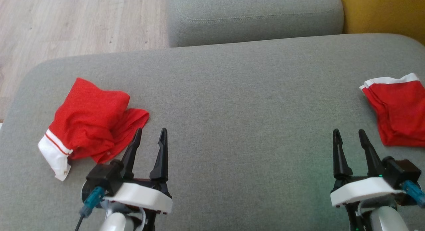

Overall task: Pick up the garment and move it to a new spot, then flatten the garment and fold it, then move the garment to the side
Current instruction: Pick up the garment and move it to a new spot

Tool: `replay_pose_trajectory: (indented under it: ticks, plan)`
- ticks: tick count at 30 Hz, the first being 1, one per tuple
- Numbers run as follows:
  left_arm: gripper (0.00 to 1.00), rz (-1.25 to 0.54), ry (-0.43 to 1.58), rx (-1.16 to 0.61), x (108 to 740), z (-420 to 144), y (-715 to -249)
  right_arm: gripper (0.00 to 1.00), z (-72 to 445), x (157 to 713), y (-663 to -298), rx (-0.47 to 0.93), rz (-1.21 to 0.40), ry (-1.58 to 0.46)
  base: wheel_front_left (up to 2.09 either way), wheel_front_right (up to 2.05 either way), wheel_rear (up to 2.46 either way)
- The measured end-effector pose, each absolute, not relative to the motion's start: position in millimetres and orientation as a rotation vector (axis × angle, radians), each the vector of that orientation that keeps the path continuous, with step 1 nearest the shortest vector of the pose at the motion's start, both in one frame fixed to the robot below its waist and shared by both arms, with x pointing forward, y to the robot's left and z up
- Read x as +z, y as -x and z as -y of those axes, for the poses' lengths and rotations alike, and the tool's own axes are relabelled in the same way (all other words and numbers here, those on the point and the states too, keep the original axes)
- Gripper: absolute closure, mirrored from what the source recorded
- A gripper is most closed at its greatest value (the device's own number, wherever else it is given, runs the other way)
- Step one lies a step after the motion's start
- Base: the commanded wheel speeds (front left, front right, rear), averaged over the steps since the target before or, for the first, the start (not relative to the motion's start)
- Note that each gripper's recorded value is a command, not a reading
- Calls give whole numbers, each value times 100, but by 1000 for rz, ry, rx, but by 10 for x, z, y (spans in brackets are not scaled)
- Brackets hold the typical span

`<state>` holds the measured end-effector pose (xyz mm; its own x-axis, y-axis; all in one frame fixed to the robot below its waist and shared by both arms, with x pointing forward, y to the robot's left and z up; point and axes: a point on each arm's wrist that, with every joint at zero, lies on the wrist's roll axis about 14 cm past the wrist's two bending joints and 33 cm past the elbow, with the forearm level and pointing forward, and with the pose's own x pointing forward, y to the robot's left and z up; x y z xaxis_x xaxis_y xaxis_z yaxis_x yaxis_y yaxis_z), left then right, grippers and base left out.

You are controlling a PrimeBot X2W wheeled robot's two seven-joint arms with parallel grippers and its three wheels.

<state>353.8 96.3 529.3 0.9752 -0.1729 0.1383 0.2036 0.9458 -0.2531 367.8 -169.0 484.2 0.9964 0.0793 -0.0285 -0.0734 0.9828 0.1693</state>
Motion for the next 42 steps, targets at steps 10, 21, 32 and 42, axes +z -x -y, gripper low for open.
replay_pose_trajectory:
  ticks: [10, 21, 32, 42]
  plan:
    - [0, 123, 264, -127, 5289, -1171, -3471, 0, 1370, 4812, -3764, 172, -58, -163, 0, 0, 0]
    - [0, 150, 238, 69, 5290, -1780, -3221, 0, 607, 4737, -3830, 396, -106, -151, 0, 0, 0]
    - [0, 165, 212, 254, 5263, -2312, -2885, 0, -13, 4689, -3785, 577, -146, -156, 0, 0, 0]
    - [0, 140, 195, 297, 5193, -2410, -2856, 0, -54, 4589, -3817, 586, -178, -155, 0, 0, 0]
